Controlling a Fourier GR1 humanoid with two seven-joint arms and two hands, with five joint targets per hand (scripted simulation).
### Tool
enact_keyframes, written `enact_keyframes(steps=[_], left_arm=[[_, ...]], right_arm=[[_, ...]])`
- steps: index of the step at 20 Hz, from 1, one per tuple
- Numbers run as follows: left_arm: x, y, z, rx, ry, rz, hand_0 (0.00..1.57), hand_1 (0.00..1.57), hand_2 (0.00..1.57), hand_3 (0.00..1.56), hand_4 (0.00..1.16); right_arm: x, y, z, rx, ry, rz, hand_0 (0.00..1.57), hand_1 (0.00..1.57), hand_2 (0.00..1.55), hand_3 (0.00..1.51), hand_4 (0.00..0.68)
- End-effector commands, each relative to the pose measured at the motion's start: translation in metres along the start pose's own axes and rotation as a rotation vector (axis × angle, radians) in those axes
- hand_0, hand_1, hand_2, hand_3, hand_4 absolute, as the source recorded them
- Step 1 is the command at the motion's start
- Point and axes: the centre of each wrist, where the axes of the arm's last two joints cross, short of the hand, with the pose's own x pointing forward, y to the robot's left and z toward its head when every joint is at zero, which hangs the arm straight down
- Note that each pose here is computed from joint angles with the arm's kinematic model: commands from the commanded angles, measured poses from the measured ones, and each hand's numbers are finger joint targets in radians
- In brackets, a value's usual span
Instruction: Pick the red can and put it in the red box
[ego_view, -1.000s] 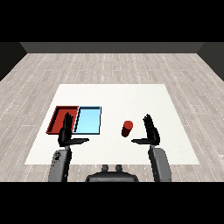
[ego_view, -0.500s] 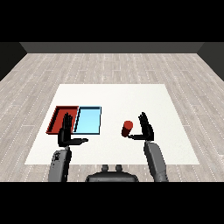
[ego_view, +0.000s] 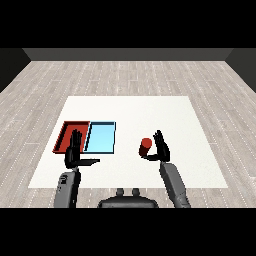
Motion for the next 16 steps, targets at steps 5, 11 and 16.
enact_keyframes(steps=[5, 11, 16], left_arm=[[0.012, -0.008, -0.0099, -0.003, -0.006, 0.009, 0.0, 0.0, 0.0, 0.0, 0.0], [0.013, -0.007, -0.0085, 0.01, -0.005, -0.001, 0.0, 0.0, 0.0, 0.0, 0.0], [-0.009, -0.006, -0.0053, -0.002, -0.012, 0.018, 0.0, 0.0, 0.0, 0.0, 0.0]], right_arm=[[-0.022, -0.018, -0.003, -0.009, 0.015, -0.035, 0.0, 0.0, 0.0, 0.0, 0.0], [-0.005, -0.004, -0.028, -0.016, 0.012, -0.038, 0.0, 0.0, 0.0, 0.0, 0.0], [-0.028, 0.011, -0.014, 0.003, 0.033, -0.026, 0.0, 0.0, 0.0, 0.0, 0.0]])
